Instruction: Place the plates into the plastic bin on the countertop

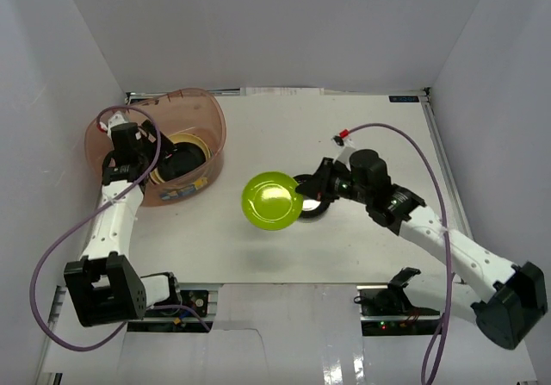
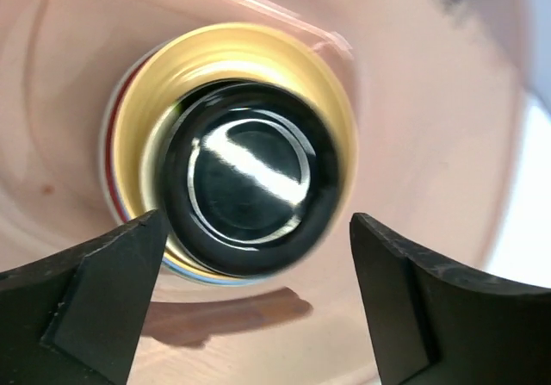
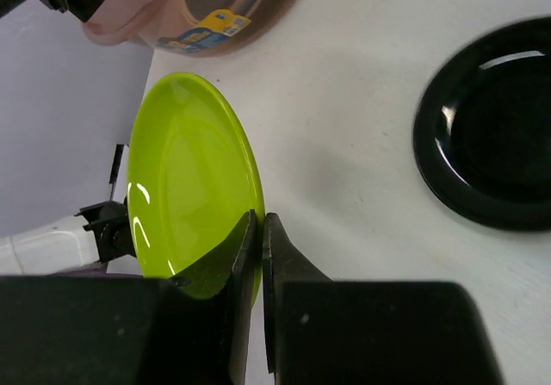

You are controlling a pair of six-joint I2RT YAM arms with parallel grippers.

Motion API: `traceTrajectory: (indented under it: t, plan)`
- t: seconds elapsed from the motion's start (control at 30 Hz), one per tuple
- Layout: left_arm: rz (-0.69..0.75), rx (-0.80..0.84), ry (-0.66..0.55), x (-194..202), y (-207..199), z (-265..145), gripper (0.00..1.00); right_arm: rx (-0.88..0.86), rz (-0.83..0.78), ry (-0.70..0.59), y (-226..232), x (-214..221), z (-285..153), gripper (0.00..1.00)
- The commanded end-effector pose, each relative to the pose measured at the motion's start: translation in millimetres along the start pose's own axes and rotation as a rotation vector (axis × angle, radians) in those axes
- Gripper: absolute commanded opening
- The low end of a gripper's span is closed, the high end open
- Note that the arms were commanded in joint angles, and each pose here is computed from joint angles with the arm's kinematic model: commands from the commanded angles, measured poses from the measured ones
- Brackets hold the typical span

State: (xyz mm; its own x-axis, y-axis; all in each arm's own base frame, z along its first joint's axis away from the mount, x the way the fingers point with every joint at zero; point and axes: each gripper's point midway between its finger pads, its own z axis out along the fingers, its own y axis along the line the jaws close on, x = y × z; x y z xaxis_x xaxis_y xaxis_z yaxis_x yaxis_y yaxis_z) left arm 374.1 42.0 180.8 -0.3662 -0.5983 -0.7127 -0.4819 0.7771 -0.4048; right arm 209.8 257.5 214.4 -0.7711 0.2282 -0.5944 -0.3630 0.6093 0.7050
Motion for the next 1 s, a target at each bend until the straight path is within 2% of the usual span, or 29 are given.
traceTrajectory:
  t: [0.0,0.07,0.2,0.37,0.4,0.47,0.5,0.53,0.57,0.6,0.67,0.8,0.87,0.9,0.97]
  plan:
    - [0.002,0.218,-0.098,-29,-40,-43,0.98,-0.146,-0.147,-0.173,73,-62,21,0.08]
    - [0.009,0.348,-0.162,-47,-64,-75,0.98,-0.122,-0.172,-0.139,81,-63,56,0.08]
    - [0.072,0.660,-0.188,-56,-114,-150,0.98,-0.147,-0.247,-0.182,121,-97,109,0.08]
    - [0.184,0.758,-0.200,-66,-147,-205,0.98,-0.183,-0.307,-0.254,159,-141,189,0.08]
    - [0.198,0.781,-0.232,-76,-155,-222,0.98,-0.182,-0.310,-0.258,162,-146,201,0.08]
    - [0.221,0.819,-0.209,-70,-164,-236,0.98,-0.193,-0.336,-0.281,172,-161,239,0.08]
    - [0.225,0.835,-0.215,-72,-168,-244,0.98,-0.152,-0.339,-0.239,149,-145,278,0.08]
    - [0.234,0.850,-0.201,-67,-170,-247,0.98,-0.184,-0.347,-0.281,175,-166,274,0.08]
    - [0.240,0.853,-0.201,-65,-171,-249,0.98,-0.185,-0.348,-0.279,173,-164,286,0.08]
    - [0.241,0.844,-0.192,-61,-170,-245,0.98,-0.172,-0.343,-0.252,159,-151,307,0.08]
    - [0.247,0.828,-0.178,-55,-168,-239,0.98,-0.195,-0.325,-0.257,156,-137,319,0.08]
    - [0.237,0.830,-0.147,-47,-167,-235,0.98,-0.185,-0.306,-0.268,155,-121,324,0.09]
    - [0.226,0.849,-0.132,-45,-170,-236,0.98,-0.198,-0.304,-0.262,162,-119,325,0.19]
    - [0.223,0.855,-0.134,-45,-171,-237,0.98,-0.212,-0.305,-0.264,167,-122,322,0.34]
    - [0.202,0.864,-0.127,-45,-172,-238,0.98,-0.217,-0.305,-0.274,173,-127,315,0.46]
